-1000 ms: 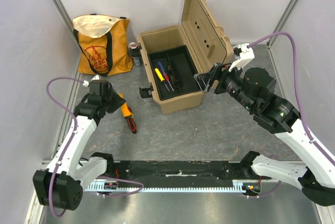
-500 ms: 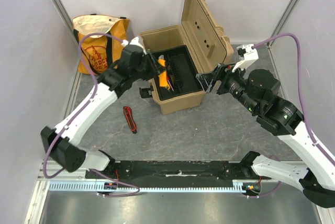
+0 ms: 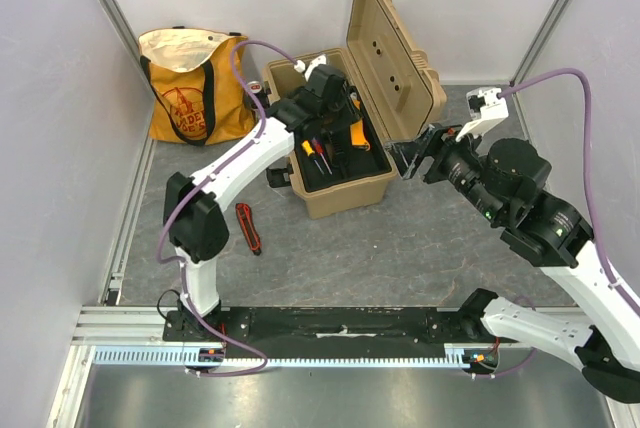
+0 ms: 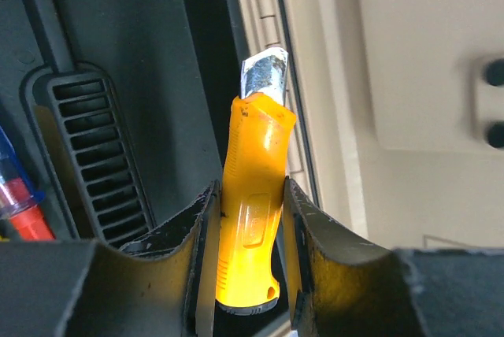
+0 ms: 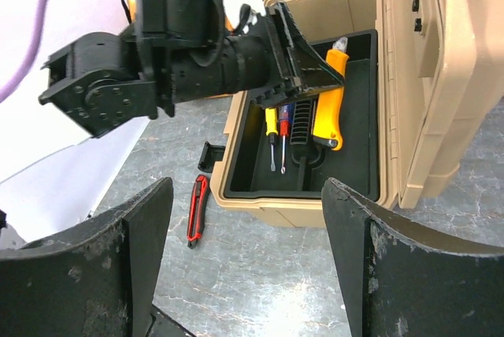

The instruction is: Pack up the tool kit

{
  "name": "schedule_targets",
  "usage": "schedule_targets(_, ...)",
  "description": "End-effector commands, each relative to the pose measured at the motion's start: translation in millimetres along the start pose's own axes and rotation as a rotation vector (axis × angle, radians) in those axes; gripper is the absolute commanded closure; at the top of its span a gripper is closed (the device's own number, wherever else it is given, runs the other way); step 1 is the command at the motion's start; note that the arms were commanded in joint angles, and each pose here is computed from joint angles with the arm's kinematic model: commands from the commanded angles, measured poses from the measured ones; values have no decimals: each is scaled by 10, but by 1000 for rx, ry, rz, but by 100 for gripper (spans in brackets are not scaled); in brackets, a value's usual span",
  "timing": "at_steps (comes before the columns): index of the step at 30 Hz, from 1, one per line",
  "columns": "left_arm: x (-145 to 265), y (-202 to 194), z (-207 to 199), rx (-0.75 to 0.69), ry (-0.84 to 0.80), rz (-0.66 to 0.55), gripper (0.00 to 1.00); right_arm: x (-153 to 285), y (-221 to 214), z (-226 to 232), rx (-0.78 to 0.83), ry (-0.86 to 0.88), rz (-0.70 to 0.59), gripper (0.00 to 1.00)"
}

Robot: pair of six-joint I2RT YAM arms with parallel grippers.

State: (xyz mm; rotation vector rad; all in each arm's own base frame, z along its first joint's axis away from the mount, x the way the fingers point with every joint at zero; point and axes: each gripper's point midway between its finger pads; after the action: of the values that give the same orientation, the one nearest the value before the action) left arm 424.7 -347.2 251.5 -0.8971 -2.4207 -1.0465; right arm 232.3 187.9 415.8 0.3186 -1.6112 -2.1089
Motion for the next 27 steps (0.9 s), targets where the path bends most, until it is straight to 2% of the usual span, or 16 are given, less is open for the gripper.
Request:
schedule_targets(1,-122,110,-80,74,36,-74,95,74,96,-49,-1,-23,-32,17)
schedule_targets(4,-244,39,3,89,63,-67,95,87,92,-63,1,-28,-32,17)
schedule_targets(11,-410,-17,185,119,137,-85,87,122,100,-98,5,-42,-34,17)
schedule_targets(21,-579,-140,223,140,148,-44,64,178,130,-111,1,-45,-39,17)
schedule_targets(25,-560,-138,210,142,145,-40,49,199,136,-121,4,-48,-41,17)
schedule_targets(27,-535,-105,181,141,138,-49,46,209,142,-131,4,-52,-44,17)
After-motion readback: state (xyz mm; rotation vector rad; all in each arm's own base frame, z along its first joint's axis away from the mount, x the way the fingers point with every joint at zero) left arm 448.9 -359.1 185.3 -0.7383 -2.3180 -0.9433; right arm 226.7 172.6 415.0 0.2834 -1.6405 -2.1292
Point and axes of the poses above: each gripper's point midway between its finger pads, its own x axis back along the fingers, its own z axis along the line the jaws close on, y = z × x, and after that the axes turned 7 degrees about x, right-handed
